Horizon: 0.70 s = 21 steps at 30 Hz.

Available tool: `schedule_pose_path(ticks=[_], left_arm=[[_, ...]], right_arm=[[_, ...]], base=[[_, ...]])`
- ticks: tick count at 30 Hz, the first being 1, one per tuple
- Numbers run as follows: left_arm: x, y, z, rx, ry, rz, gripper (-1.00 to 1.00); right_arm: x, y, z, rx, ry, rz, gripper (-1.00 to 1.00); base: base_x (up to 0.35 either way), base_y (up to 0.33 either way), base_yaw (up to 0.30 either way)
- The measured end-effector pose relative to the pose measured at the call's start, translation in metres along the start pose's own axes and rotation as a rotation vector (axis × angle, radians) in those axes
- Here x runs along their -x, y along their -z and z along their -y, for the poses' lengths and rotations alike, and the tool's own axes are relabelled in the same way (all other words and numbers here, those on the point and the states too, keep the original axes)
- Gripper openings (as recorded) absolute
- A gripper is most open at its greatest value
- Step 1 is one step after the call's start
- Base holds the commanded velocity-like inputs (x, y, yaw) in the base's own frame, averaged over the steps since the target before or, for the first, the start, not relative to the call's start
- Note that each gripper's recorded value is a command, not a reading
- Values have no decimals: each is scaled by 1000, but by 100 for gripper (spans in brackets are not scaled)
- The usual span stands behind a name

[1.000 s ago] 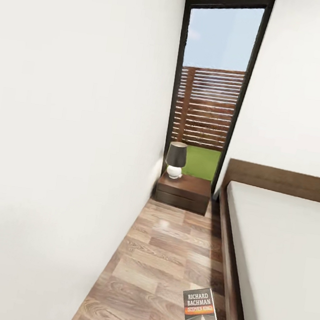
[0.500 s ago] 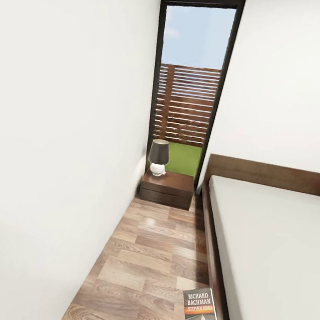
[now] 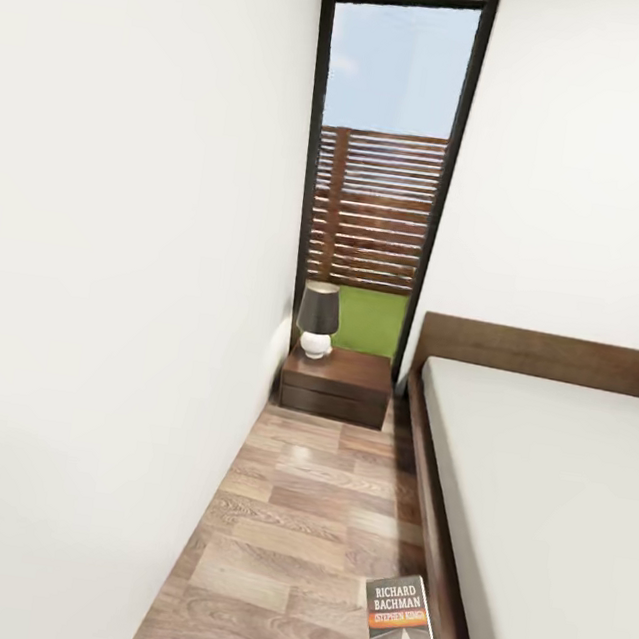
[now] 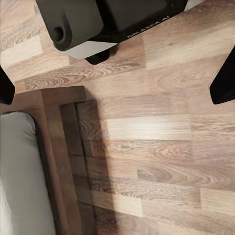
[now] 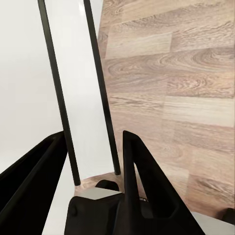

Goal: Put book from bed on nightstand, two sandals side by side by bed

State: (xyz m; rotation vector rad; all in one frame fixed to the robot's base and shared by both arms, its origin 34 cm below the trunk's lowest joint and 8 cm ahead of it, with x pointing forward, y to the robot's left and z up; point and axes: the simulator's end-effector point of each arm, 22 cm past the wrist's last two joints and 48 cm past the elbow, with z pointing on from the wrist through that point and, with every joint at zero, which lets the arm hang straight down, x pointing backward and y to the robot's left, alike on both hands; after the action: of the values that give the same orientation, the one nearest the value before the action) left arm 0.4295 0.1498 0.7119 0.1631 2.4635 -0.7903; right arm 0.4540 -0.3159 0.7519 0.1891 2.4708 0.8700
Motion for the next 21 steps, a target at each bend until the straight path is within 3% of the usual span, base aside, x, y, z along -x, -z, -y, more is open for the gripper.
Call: schedule_pose_path(ticks=[3,11,21], left_arm=[[0,0,0,0,0,0,100],[0,0,0,0,0,0,100],[0,0,0,0,0,0,100]], right_arm=[[0,0,0,0,-1,1,-100],[1,0,0,2,-3,2,-100],[1,0,-1,7,-4,1,-100]], base=[[239,12,0],[21,1,-24],[0,0,-246]])
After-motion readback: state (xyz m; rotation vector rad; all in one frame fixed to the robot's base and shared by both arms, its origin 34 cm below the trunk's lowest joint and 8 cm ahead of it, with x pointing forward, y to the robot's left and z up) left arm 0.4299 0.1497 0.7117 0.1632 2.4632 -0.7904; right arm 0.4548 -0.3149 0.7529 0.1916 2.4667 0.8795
